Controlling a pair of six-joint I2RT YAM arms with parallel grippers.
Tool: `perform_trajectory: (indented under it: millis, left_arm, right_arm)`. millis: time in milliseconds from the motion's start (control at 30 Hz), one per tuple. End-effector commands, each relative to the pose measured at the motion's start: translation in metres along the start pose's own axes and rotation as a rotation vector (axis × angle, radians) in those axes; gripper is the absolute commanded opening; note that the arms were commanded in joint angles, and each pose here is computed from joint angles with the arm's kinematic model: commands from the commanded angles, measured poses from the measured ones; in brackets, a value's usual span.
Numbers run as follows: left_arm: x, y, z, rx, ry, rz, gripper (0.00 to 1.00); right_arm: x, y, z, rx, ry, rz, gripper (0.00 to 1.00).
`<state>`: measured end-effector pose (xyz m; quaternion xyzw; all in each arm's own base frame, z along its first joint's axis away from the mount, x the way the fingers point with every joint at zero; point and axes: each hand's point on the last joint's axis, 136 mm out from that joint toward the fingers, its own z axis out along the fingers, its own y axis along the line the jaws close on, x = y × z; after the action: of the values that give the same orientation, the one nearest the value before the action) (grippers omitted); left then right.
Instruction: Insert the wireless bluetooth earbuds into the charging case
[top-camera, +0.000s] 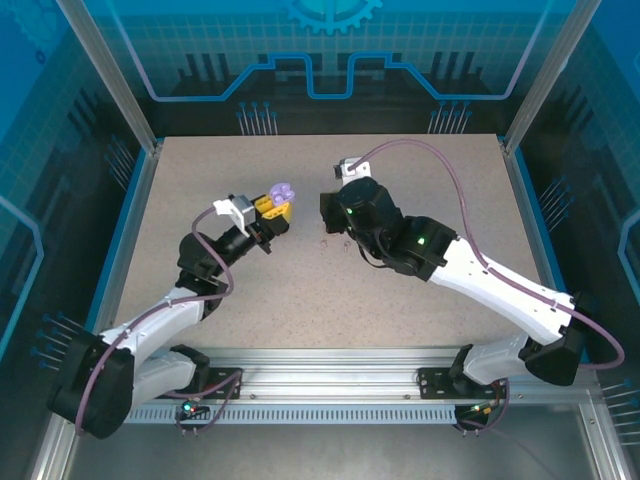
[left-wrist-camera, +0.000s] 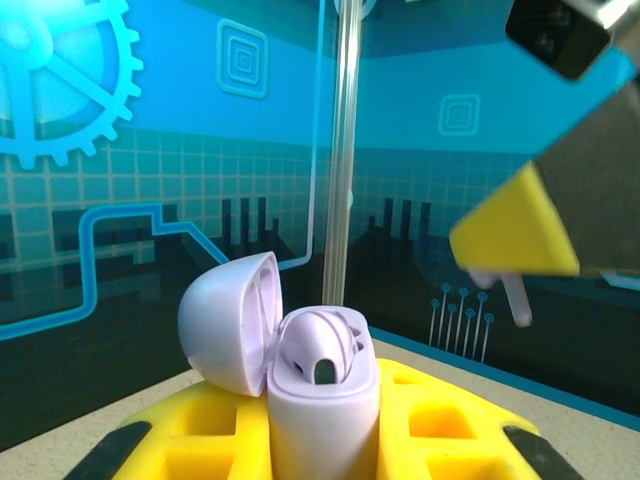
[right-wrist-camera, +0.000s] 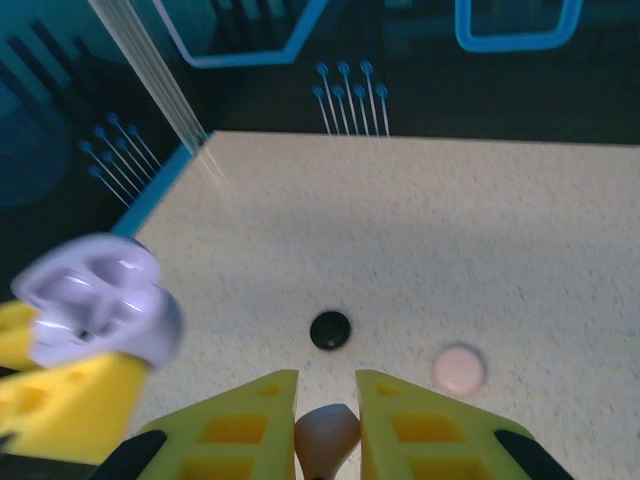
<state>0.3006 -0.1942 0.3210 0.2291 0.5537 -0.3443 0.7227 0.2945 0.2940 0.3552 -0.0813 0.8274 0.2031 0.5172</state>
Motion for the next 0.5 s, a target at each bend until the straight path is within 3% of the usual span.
perform_trajectory:
  millis: [0,467]
  left_arm:
    - [-0.011,-0.011,0.007,0.06,-0.021,-0.002,0.0]
    - [-0.005,-0.025,0.015,0.14,0.018,-0.032,0.0]
  right_arm:
    - [-0.029,0.017,-0.006,-0.086,-0.088,-0.026,0.19]
    - [-0.031,0.049,0.005,-0.24,-0.174,-0.077,0.19]
